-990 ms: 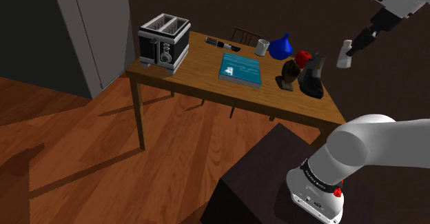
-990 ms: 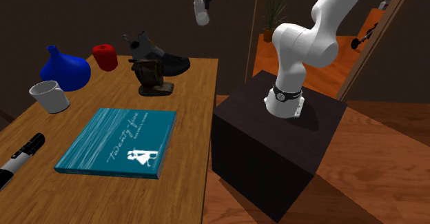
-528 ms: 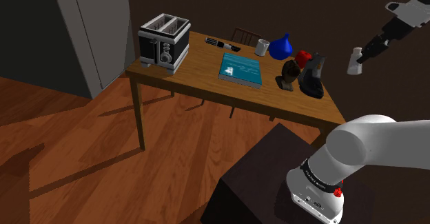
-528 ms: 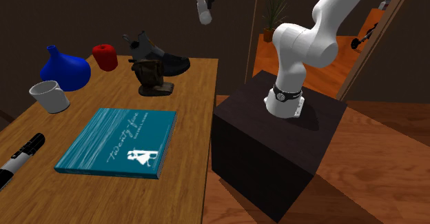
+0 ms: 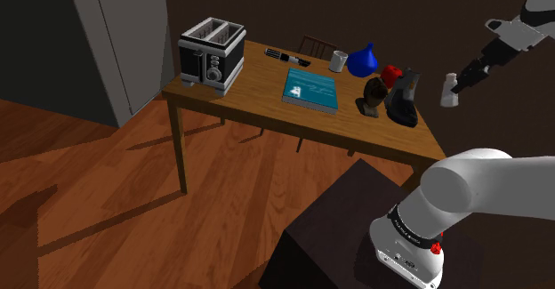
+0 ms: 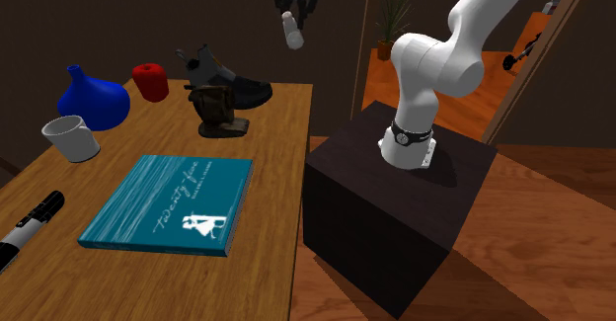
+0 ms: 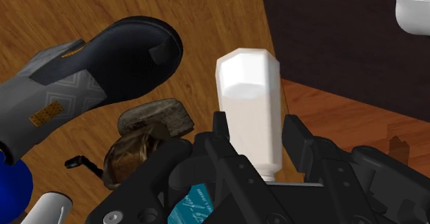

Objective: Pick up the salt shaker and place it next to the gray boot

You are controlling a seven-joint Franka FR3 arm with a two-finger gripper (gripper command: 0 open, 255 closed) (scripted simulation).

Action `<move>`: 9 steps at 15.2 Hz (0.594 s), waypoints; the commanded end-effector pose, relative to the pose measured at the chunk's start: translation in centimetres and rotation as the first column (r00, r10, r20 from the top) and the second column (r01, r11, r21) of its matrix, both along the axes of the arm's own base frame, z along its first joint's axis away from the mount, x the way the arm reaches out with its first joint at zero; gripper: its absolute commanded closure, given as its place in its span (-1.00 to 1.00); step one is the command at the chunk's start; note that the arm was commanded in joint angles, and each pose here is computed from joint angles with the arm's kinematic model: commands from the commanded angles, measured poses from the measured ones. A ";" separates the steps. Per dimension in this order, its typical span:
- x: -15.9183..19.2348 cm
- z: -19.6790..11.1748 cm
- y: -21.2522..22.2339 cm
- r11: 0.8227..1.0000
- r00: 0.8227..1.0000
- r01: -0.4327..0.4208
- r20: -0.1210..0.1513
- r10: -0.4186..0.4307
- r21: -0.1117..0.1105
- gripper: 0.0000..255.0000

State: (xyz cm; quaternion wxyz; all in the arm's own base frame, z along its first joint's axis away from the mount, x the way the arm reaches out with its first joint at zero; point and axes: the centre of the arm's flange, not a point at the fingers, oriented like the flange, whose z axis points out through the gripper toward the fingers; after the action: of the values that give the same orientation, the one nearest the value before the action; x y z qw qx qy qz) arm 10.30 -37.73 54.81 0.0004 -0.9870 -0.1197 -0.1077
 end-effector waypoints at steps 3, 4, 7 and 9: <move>-0.1 -2.1 0.0 1.000 1.000 0.000 0.001 0.000 0.000 1.00; -0.1 -2.6 0.0 1.000 1.000 0.000 0.001 0.000 0.000 1.00; -0.1 -4.2 0.0 1.000 1.000 0.000 0.001 0.000 0.000 1.00; -0.1 -5.2 0.0 1.000 1.000 0.000 0.001 0.000 0.000 1.00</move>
State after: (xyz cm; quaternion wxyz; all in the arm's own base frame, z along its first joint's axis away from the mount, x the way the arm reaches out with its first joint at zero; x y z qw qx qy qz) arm 10.19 -37.74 50.15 0.0004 -0.9869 -0.1197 -0.1077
